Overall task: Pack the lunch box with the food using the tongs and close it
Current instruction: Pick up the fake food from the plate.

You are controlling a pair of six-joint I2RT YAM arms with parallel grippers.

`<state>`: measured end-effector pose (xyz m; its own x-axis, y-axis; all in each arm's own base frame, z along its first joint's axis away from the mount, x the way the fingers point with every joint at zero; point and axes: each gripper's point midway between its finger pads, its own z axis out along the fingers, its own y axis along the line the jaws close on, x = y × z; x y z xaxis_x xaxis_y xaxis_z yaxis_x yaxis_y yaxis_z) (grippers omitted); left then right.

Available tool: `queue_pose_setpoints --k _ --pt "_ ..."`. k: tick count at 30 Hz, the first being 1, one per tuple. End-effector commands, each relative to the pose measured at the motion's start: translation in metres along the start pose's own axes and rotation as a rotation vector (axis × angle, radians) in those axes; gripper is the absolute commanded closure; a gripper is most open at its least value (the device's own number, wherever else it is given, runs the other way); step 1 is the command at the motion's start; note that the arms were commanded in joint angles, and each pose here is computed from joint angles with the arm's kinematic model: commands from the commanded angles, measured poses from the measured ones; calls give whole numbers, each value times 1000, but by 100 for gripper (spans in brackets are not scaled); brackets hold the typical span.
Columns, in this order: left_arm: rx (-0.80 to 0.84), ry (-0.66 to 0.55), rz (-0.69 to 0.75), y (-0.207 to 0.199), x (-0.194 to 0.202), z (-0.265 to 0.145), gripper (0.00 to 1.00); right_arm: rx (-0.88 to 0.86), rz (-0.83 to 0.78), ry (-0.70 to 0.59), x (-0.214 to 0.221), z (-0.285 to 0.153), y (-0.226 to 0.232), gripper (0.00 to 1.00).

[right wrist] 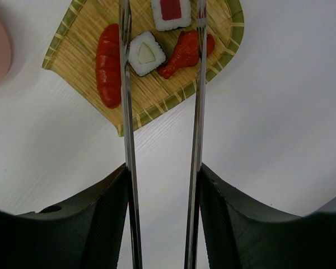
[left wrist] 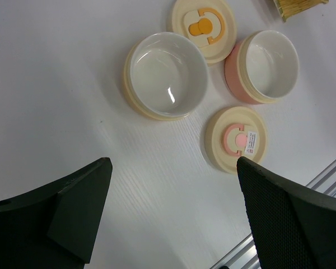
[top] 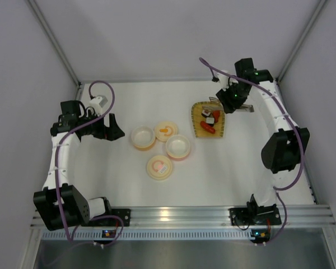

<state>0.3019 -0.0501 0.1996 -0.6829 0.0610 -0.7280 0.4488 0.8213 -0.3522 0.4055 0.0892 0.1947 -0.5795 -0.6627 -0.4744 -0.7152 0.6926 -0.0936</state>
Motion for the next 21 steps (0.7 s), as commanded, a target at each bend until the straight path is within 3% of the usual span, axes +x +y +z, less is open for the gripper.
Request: queue_pose_setpoints --k 1,21 --pt "11 -19 55 -3 -11 -4 2 35 -72 -40 -19 -6 -12 51" --pt "31 -4 31 2 -8 6 2 -47 -78 5 -21 22 -15 50"
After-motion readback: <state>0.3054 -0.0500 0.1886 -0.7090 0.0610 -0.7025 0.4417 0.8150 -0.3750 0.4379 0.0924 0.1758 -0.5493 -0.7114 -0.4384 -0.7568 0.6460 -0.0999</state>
